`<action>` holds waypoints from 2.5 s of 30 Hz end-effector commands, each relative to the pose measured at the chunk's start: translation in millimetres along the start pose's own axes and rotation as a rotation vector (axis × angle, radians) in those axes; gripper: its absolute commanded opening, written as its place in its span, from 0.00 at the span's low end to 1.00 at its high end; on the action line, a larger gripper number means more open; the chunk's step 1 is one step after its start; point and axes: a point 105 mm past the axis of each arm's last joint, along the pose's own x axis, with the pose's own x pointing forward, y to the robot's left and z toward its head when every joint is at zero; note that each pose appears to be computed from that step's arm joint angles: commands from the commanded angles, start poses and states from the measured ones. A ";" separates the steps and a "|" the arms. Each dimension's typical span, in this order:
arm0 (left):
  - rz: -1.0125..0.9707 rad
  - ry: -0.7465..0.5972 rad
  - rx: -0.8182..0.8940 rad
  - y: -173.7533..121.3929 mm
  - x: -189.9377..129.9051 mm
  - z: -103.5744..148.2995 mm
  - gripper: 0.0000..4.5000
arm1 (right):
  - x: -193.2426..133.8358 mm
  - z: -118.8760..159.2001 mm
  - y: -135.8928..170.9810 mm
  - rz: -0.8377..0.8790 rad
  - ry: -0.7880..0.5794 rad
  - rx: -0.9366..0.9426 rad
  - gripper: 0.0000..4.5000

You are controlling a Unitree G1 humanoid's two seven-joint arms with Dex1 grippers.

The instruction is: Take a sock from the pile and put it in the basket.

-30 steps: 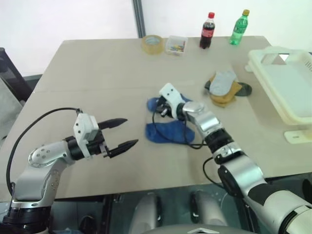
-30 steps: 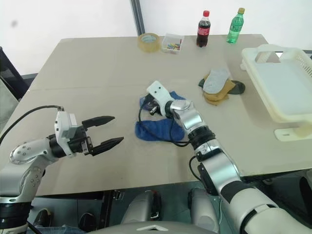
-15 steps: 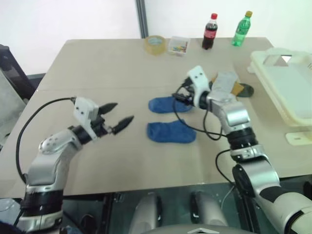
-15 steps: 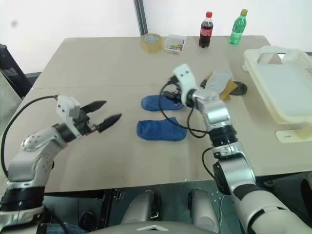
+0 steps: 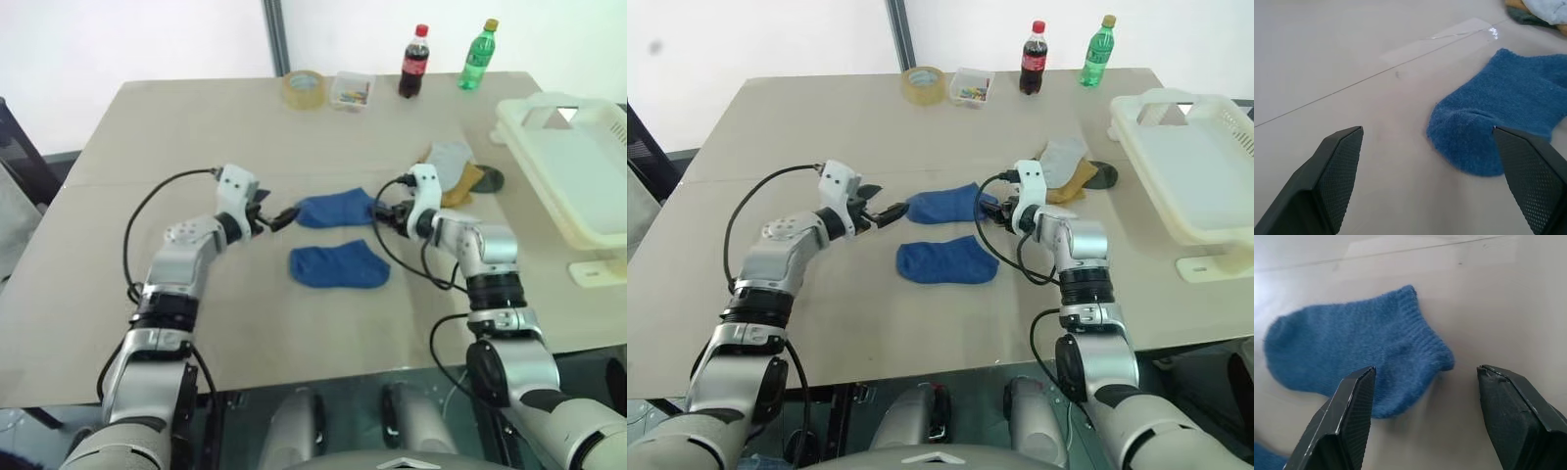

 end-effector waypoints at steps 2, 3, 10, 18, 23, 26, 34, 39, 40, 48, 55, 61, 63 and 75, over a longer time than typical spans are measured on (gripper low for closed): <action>-0.040 0.014 0.046 -7.2 8.8 2.3 1.00 | 1.0 -1.0 3.5 0.004 -0.010 0.021 0.53; -0.043 0.025 0.044 -8.3 10.2 0.1 1.00 | 1.0 -1.0 3.0 0.002 -0.013 0.023 0.42; -0.015 0.136 -0.082 -12.9 22.8 -20.2 1.00 | 3.8 -2.9 6.2 0.007 -0.015 -0.007 0.01; -0.028 0.245 -0.068 -17.0 25.9 -37.7 0.63 | 5.7 -3.9 9.3 0.007 -0.019 -0.033 0.00; -0.059 0.339 -0.016 -21.6 22.1 -53.3 0.11 | 5.0 -4.5 7.4 -0.004 -0.024 -0.050 0.00; -0.054 0.347 -0.013 -21.1 21.6 -54.5 0.00 | 5.1 -5.4 7.6 -0.005 -0.024 -0.055 0.00; -0.098 0.138 -0.132 -29.1 21.4 -22.7 0.00 | -0.3 9.7 16.1 0.016 -0.093 -0.109 0.00; -0.138 0.002 -0.306 -35.0 6.8 -7.0 0.00 | -9.8 19.8 25.5 0.036 -0.133 -0.138 0.00; -0.144 -0.022 -0.356 -35.6 2.8 -4.6 0.00 | -12.3 22.9 29.0 0.044 -0.145 -0.143 0.00; -0.197 -0.142 -0.489 -39.7 -38.7 14.6 0.00 | -41.7 40.0 49.4 0.085 -0.207 -0.174 0.00; -0.288 -0.173 -0.484 -62.2 -79.5 33.0 0.00 | -86.0 19.4 46.7 0.053 -0.164 -0.153 0.00; -0.288 -0.088 -0.488 -73.8 -108.5 19.9 0.00 | -108.6 -2.8 49.0 0.015 -0.107 -0.101 0.00; -0.284 -0.063 -0.481 -78.1 -113.2 15.3 0.00 | -112.2 -9.9 50.1 0.010 -0.086 -0.084 0.00; -0.193 -0.091 -0.414 -90.4 -103.5 5.2 0.00 | -111.7 -48.5 54.7 -0.010 0.022 -0.023 0.00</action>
